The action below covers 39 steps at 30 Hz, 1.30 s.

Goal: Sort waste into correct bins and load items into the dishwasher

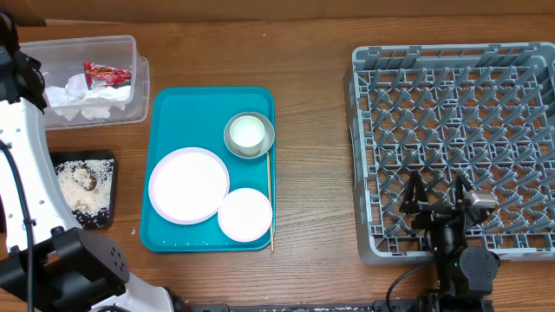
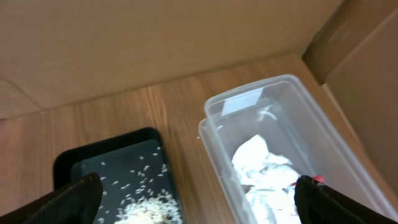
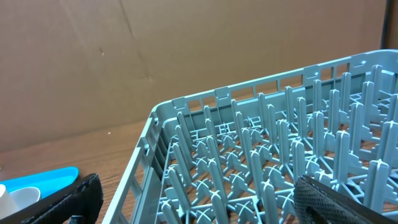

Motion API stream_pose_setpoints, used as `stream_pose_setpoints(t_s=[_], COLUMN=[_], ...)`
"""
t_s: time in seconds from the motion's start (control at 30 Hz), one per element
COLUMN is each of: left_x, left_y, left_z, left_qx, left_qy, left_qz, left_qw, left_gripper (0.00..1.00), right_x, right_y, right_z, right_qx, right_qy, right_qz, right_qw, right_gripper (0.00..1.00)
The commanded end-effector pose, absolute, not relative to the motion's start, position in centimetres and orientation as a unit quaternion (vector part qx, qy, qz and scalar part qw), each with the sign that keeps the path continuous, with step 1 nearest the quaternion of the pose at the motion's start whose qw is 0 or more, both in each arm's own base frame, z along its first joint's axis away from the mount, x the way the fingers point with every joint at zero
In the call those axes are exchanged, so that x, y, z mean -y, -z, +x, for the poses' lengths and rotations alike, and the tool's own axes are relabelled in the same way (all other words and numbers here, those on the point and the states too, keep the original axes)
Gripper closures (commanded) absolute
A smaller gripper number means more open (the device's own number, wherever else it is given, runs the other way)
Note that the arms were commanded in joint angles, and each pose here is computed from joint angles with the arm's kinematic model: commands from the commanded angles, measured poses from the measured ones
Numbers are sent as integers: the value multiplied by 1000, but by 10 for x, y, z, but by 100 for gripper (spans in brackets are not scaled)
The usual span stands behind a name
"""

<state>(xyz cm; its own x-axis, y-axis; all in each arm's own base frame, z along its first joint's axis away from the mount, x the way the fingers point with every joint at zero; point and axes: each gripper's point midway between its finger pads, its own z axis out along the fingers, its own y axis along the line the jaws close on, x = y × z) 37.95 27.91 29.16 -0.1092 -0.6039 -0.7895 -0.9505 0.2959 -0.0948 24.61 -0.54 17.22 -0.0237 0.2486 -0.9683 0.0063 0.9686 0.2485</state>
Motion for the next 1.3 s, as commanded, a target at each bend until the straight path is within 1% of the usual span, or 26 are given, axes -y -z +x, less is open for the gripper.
stream_pose_setpoints(t_s=[0.0, 0.17, 0.3, 0.33, 0.4, 0.47, 0.5, 0.57, 0.63, 0.73, 0.87, 1.0, 1.07, 1.17, 1.27], left_x=[-280, -278, -278, -278, -278, -278, -278, -278, -278, -278, -278, -278, -278, -278, -278], left_y=[-288, -284, -284, -284, -284, -284, -284, -284, -284, -284, -284, -284, -284, -284, -284], left_z=[372, 368, 368, 368, 368, 368, 368, 368, 368, 368, 368, 368, 368, 368, 368], left_qx=[-715, -721, -721, -721, -721, -721, -721, -721, -721, -721, -721, -721, -721, -721, -721], left_qy=[-254, -256, -256, -256, -256, -256, -256, -256, -256, -256, -256, -256, -256, -256, -256], left_qz=[-541, -540, -540, -540, -540, -540, -540, -540, -540, -540, -540, -540, -540, -540, -540], left_qw=[363, 351, 351, 351, 351, 351, 351, 351, 351, 351, 351, 351, 351, 351, 351], left_gripper=[0, 0, 0, 0, 0, 0, 0, 0, 0, 0, 0, 0, 0, 0, 0], right_x=[7, 2, -27, -41, -55, -63, -65, -70, -73, -71, -65, -71, -82, -104, -121], right_y=[-171, -189, -196, -202, -210, -229, -241, -278, -312, -347, -375, -410, -428, -451, -458], right_z=[246, 246, 242, 239, 233, 226, 222, 205, 183, 164, 168, 179, 189, 210, 235], right_qx=[-707, -677, -663, -651, -632, -589, -568, -522, -472, -432, -450, -505, -540, -596, -638], right_qy=[-88, -145, -284, -358, -455, -546, -573, -607, -624, -633, -609, -545, -528, -533, -538], right_qz=[95, 124, 140, 151, 184, 223, 224, 171, 116, 91, 119, 88, 51, -2, -13], right_qw=[695, 711, 678, 652, 600, 553, 547, 575, 612, 635, 642, 663, 654, 601, 550], right_gripper=[0, 0, 0, 0, 0, 0, 0, 0, 0, 1, 0, 0, 0, 0, 1])
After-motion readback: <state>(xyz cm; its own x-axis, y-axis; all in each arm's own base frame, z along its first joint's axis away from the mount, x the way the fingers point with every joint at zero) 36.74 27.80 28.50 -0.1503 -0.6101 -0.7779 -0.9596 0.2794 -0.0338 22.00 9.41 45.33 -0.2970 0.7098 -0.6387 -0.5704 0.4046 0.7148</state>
